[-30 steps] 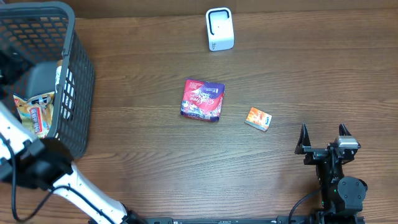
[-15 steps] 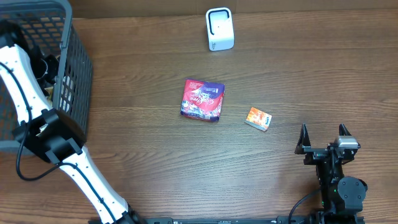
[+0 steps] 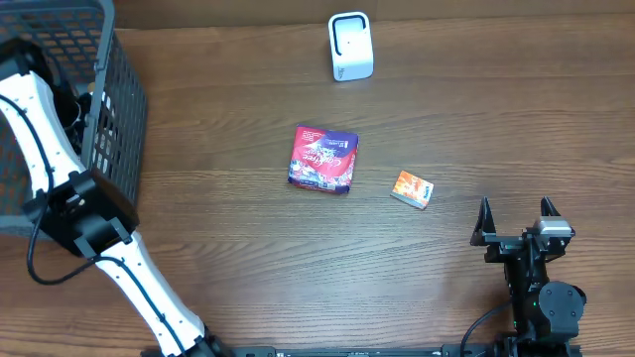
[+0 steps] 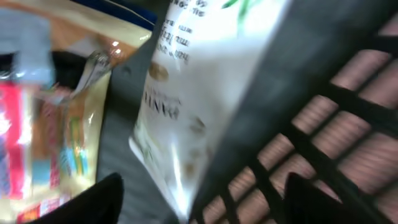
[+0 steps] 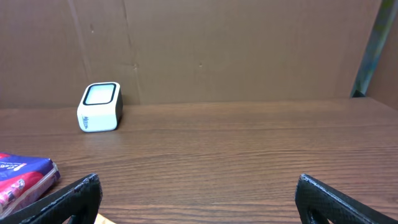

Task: Scan the item barcode
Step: 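Reach the left gripper into the basket and grasp the white tube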

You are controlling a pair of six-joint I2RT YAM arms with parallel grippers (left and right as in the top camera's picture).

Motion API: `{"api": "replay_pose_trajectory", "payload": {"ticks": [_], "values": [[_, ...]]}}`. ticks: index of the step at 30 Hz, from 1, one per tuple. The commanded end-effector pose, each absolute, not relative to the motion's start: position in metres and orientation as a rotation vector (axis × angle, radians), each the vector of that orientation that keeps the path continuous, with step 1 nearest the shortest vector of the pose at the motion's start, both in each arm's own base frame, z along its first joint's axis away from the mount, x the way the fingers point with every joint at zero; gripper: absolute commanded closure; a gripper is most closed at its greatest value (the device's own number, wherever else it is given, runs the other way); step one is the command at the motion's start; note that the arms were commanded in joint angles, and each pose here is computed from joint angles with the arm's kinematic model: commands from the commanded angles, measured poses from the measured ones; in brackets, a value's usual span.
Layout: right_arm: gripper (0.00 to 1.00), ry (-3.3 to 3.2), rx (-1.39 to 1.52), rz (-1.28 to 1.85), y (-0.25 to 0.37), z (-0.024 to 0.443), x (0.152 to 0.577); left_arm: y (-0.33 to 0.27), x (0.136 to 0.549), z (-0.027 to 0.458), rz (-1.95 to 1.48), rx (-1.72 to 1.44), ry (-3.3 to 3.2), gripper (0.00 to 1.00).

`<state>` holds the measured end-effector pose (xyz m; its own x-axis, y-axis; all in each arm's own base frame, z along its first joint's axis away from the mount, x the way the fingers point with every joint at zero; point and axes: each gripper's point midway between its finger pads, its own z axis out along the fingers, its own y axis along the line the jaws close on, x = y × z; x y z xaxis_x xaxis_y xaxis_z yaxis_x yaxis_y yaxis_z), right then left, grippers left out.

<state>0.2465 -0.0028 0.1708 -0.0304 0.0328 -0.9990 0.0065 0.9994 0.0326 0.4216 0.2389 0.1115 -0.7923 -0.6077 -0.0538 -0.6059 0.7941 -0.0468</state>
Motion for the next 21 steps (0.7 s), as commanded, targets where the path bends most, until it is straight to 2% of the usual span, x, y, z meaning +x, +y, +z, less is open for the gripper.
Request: {"api": "replay_pose_trajectory", "payload": {"ticks": [1, 5, 7, 8, 12, 18, 21], "values": [[0.00, 1.594, 0.027, 0.017, -0.002, 0.170, 0.246, 0.225, 0.414, 0.220, -0.026, -0.898, 2.703, 0.59], [0.00, 1.594, 0.027, 0.017, -0.002, 0.170, 0.246, 0.224, 0.391, 0.260, 0.061, -0.896, 2.644, 0.69], [0.00, 1.594, 0.027, 0.017, -0.002, 0.170, 0.246, 0.231, 0.379, 0.278, 0.158, -0.924, 2.603, 0.93], [0.00, 1.594, 0.027, 0.017, -0.002, 0.170, 0.246, 0.232, 0.374, 0.282, 0.185, -0.931, 2.599, 0.96], [0.00, 1.594, 0.027, 0.017, -0.002, 0.170, 0.246, 0.237, 0.349, 0.280, 0.240, -1.043, 2.604, 0.96], [0.00, 1.594, 0.027, 0.017, -0.002, 0.170, 0.246, 0.257, 0.285, 0.236, 0.210, -1.400, 2.666, 0.96], [0.00, 1.594, 0.027, 0.018, -0.002, 0.170, 0.246, 0.270, 0.265, 0.226, 0.202, -1.524, 2.646, 0.96]]}}
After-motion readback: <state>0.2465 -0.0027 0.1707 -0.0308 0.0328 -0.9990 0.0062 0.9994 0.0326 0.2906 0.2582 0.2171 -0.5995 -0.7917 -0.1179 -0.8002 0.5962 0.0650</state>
